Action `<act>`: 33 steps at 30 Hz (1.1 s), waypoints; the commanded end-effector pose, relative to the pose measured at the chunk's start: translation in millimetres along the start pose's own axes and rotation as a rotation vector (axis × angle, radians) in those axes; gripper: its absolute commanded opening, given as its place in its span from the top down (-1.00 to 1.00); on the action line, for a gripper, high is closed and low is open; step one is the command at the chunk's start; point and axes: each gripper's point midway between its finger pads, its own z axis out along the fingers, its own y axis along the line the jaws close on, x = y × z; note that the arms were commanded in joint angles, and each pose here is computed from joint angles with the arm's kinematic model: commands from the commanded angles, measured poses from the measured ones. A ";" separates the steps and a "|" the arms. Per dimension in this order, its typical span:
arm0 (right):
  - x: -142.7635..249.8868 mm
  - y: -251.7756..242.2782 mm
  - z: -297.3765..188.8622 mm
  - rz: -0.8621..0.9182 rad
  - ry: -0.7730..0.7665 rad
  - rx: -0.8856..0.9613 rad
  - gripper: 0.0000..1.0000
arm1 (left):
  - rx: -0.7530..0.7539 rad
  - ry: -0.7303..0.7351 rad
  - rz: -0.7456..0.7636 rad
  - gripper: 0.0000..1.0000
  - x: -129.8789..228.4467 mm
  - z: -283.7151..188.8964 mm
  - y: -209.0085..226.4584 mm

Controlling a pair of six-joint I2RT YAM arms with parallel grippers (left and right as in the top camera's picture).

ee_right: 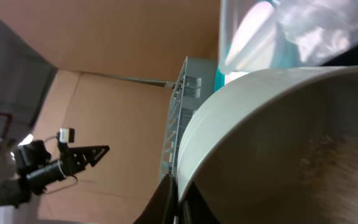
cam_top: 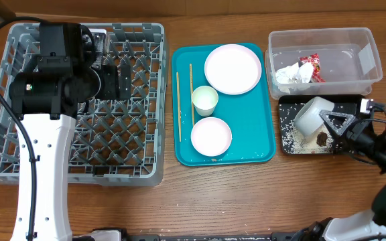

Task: Sort waste into correct bins and load items into the dishwasher
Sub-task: 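Tip the bowl over the black tray to dump the rice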

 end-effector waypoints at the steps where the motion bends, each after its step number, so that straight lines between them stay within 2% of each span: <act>1: 0.7 0.2 -0.7 0.058 -0.008 -0.053 0.92 | -0.004 -0.018 0.005 -1.00 -6.0 -3.9 0.4; 9: -5.2 4.0 -0.8 0.080 -0.007 -0.054 0.92 | -0.004 -0.018 0.005 -0.99 -6.0 -3.9 0.4; 15: -11.9 29.9 -1.5 0.030 -0.006 -0.037 0.92 | -0.004 -0.018 0.005 -1.00 -6.0 -3.9 0.4; 20: -9.2 54.3 -3.3 -0.065 0.010 0.185 0.92 | -0.004 -0.018 0.005 -1.00 -6.0 -3.9 0.4; 27: -1.8 116.8 15.5 -0.308 0.038 0.435 0.92 | -0.004 -0.018 0.005 -0.99 -6.0 -3.9 0.4; 33: 12.8 130.7 61.3 -0.433 0.111 0.499 0.92 | -0.004 -0.018 0.005 -1.00 -6.0 -3.9 0.4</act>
